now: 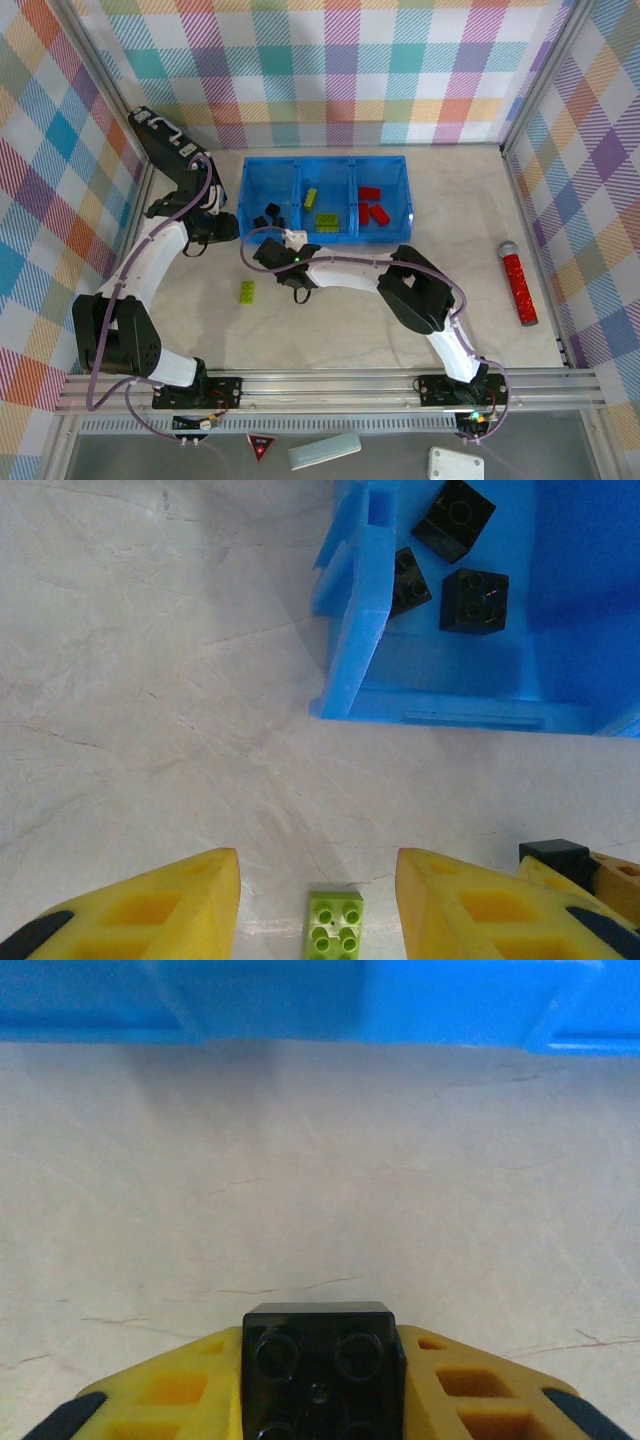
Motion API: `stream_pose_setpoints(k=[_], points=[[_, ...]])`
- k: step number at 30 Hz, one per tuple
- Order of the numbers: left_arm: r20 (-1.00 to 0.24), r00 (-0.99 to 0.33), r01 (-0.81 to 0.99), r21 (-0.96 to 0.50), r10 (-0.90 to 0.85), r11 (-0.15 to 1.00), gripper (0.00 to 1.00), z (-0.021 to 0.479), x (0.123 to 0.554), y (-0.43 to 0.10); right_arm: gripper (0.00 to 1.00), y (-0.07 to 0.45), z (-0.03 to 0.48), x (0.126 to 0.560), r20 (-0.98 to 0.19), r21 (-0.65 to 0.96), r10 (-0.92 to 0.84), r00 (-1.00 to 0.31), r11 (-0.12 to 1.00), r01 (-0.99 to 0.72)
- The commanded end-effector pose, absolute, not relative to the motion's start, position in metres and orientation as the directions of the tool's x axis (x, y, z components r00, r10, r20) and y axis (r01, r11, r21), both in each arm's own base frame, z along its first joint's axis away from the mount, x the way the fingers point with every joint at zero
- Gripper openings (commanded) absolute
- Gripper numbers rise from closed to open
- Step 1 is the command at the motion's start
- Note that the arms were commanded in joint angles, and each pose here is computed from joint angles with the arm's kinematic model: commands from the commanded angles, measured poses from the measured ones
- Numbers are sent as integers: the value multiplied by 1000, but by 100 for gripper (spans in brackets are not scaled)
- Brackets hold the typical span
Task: Sort the legos into containers by color
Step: Pick up the lego from the center of the table, then place the lego in the container.
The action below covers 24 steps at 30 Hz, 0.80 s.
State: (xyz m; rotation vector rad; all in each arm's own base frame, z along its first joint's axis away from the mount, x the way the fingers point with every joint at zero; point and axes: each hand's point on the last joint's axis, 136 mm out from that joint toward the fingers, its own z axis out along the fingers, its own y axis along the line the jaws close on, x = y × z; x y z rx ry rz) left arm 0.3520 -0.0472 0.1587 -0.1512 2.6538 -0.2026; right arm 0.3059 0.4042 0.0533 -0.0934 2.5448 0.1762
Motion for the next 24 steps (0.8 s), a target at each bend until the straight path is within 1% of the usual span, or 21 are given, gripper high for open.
stream_pose_setpoints(k=[1,6,11,18,24], points=[[-463,-874,-69,-176,-145,982,45,163,355,-44,35,422,97,318,-609,161,-16,-793,976,-143],[-461,-874,-88,-155,-151,984,45,162,354,-39,35,439,120,330,-654,166,-40,-756,967,-194],[-451,-878,-90,-177,-162,980,45,160,354,-42,35,453,137,345,-675,178,-48,-736,958,-226],[-452,-876,-94,-178,-166,980,45,161,354,-41,35,466,142,368,-676,203,-54,-735,945,-256],[-460,-872,-107,-150,-165,983,45,162,353,-34,35,473,143,392,-688,218,-46,-724,939,-267]])
